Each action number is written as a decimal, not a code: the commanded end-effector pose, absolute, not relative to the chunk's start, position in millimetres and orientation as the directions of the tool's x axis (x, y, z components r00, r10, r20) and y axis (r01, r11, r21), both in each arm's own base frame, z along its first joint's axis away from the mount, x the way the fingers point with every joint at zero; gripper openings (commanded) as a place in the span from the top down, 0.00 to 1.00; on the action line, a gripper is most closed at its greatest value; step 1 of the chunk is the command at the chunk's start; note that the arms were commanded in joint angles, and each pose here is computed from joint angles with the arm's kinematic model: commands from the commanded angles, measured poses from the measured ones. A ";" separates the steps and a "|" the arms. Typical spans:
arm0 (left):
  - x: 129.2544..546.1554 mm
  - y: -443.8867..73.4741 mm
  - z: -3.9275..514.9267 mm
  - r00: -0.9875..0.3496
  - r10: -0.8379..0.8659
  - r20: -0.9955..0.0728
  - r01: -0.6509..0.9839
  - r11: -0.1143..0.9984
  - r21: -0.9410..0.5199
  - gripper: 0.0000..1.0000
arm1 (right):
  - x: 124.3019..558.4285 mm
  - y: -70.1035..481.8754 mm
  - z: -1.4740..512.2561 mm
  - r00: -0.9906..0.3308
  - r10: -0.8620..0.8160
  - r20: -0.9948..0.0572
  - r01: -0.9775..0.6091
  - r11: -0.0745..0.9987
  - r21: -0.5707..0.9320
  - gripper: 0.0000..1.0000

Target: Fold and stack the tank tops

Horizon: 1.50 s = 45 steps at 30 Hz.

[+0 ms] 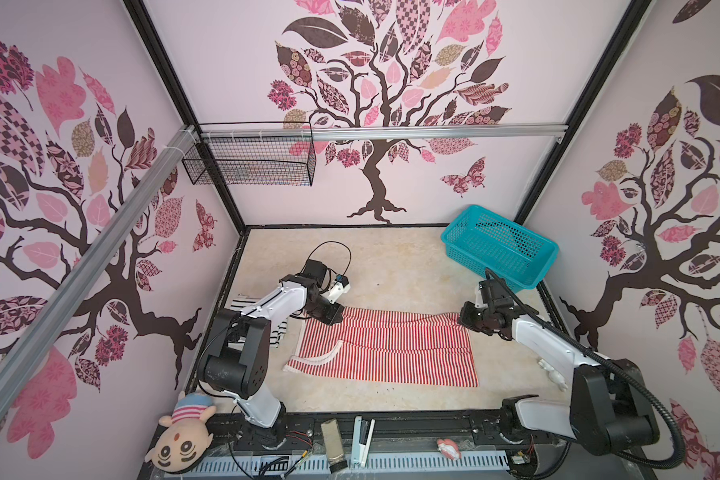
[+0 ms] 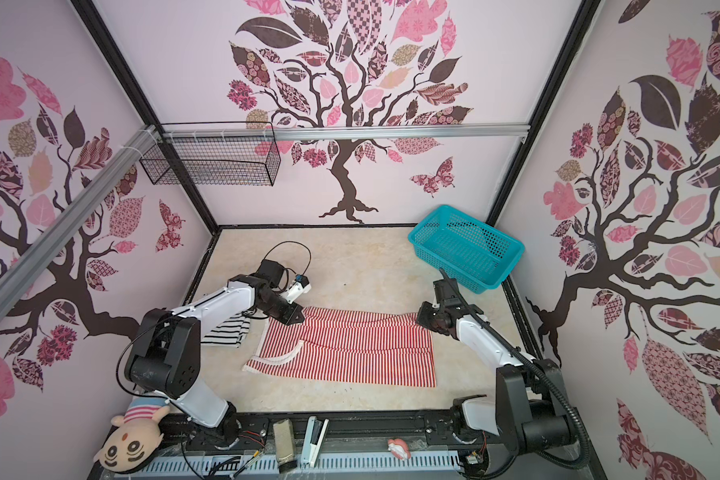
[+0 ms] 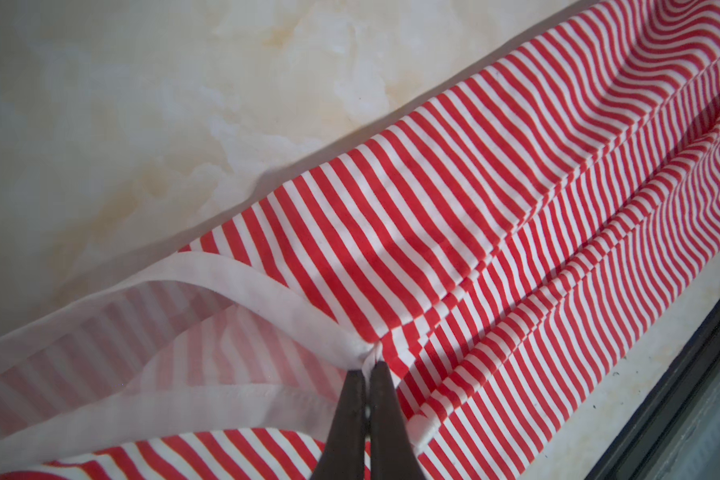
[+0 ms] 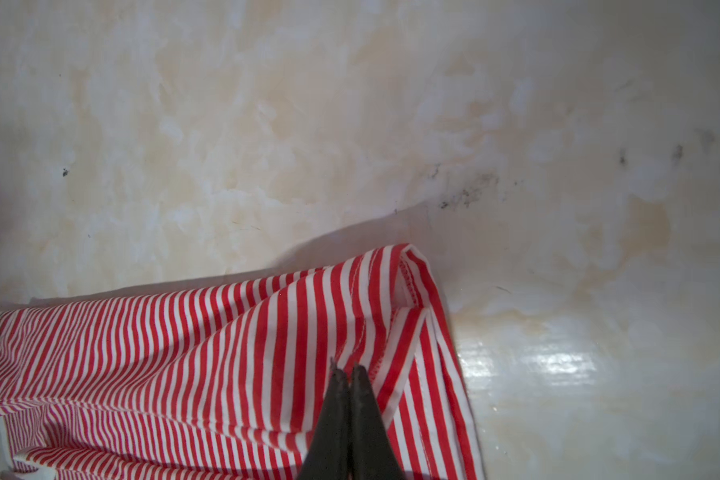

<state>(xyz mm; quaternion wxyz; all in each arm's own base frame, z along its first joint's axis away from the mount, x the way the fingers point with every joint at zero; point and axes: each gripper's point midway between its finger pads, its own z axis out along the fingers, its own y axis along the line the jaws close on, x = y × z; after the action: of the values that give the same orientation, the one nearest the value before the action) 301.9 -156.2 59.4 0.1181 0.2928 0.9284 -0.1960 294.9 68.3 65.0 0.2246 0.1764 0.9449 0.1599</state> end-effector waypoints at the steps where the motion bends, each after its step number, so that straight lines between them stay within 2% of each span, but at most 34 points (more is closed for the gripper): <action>1: 288.8 -154.0 54.4 -0.790 0.525 -0.316 0.608 0.737 -0.296 1.00 | 287.2 64.8 67.7 -0.833 0.415 -0.366 0.275 0.884 0.377 1.00; 20: 252.9 -158.2 43.4 -0.722 0.631 -0.284 0.690 0.688 -0.225 1.00 | 263.6 55.0 56.1 -0.829 0.435 -0.351 0.319 0.884 0.343 0.98; 22: 249.6 -157.7 40.1 -0.714 0.647 -0.266 0.698 0.683 -0.215 0.99 | 262.1 54.5 53.3 -0.831 0.437 -0.345 0.324 0.883 0.339 0.94; 24: 248.6 -155.1 39.2 -0.714 0.652 -0.255 0.699 0.687 -0.200 0.88 | 262.5 54.7 54.5 -0.830 0.438 -0.345 0.325 0.883 0.340 0.79; 26: 247.9 -151.3 40.4 -0.710 0.658 -0.252 0.702 0.688 -0.181 0.84 | 264.2 54.9 59.2 -0.826 0.440 -0.353 0.322 0.881 0.346 0.67; 29: 248.9 -145.2 50.2 -0.694 0.668 -0.268 0.713 0.688 -0.134 0.73 | 267.8 55.1 70.5 -0.812 0.449 -0.373 0.319 0.876 0.361 0.58; 33: 250.3 -140.9 67.2 -0.672 0.675 -0.304 0.725 0.683 -0.086 0.63 | 273.7 68.8 82.9 -0.803 0.466 -0.372 0.298 0.854 0.427 0.60; 36: 259.8 -144.2 74.5 -0.669 0.662 -0.337 0.719 0.691 -0.071 0.63 | 277.7 94.3 83.4 -0.821 0.434 -0.370 0.257 0.861 0.440 0.65; 39: 266.2 -159.7 75.7 -0.671 0.654 -0.350 0.725 0.677 -0.126 0.63 | 280.7 118.1 74.7 -0.850 0.397 -0.347 0.233 0.873 0.428 0.72; 42: 276.0 -178.1 68.2 -0.676 0.650 -0.348 0.729 0.657 -0.190 0.65 | 281.5 123.3 57.9 -0.859 0.413 -0.304 0.267 0.867 0.422 0.77; 45: 283.5 -190.7 53.7 -0.683 0.662 -0.307 0.729 0.644 -0.233 0.71 | 276.9 119.2 38.4 -0.867 0.419 -0.271 0.304 0.874 0.380 0.78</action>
<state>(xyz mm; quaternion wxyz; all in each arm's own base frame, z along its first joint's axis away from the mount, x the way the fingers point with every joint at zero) 272.4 -171.5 52.5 0.0963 0.3827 0.9077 -0.1425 275.3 122.1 49.0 0.1842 0.1678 0.9517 0.1795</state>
